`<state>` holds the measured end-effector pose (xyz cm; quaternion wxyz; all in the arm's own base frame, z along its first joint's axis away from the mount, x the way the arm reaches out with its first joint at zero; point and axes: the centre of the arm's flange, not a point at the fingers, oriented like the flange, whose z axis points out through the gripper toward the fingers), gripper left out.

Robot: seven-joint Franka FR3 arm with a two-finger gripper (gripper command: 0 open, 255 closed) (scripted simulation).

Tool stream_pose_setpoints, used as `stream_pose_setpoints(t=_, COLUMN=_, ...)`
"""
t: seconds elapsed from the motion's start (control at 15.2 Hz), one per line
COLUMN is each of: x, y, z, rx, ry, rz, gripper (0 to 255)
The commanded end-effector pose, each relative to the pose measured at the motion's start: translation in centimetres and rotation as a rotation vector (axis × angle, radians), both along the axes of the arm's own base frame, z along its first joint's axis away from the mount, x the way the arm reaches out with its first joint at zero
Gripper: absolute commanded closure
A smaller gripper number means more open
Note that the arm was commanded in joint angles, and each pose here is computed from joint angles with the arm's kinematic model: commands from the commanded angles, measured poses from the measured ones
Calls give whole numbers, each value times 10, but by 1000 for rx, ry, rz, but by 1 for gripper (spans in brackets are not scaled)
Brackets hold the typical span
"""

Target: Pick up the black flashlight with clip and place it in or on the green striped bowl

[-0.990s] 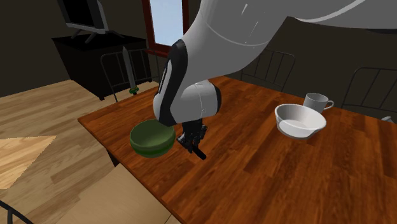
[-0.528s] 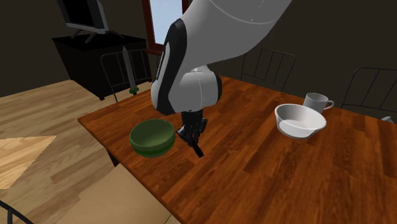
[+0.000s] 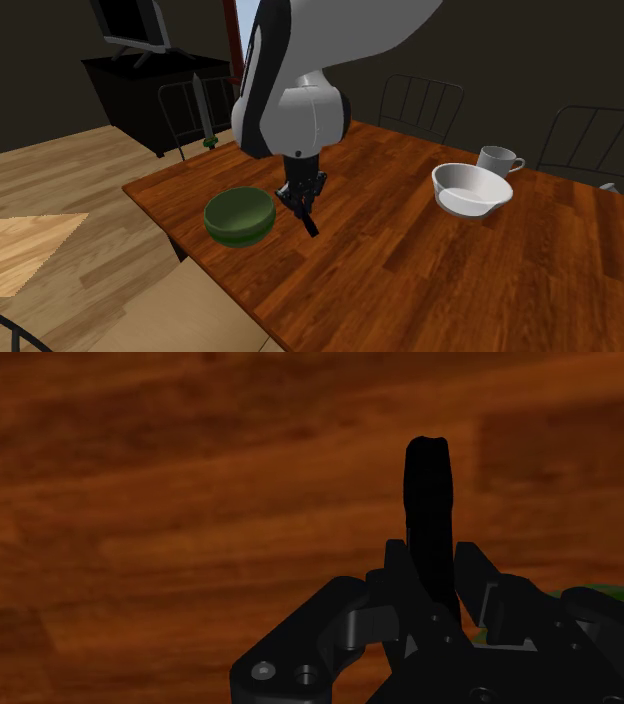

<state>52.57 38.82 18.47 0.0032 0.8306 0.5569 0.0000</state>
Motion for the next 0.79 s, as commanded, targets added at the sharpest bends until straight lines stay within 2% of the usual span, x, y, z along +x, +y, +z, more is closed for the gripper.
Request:
stream_pose_setpoints(t=0.0, x=1, y=0, z=10, rx=0, ry=0, rz=0, gripper=255)
stream_pose_setpoints(t=0.73, x=1, y=0, z=68, rx=0, ry=0, rz=0, gripper=255)
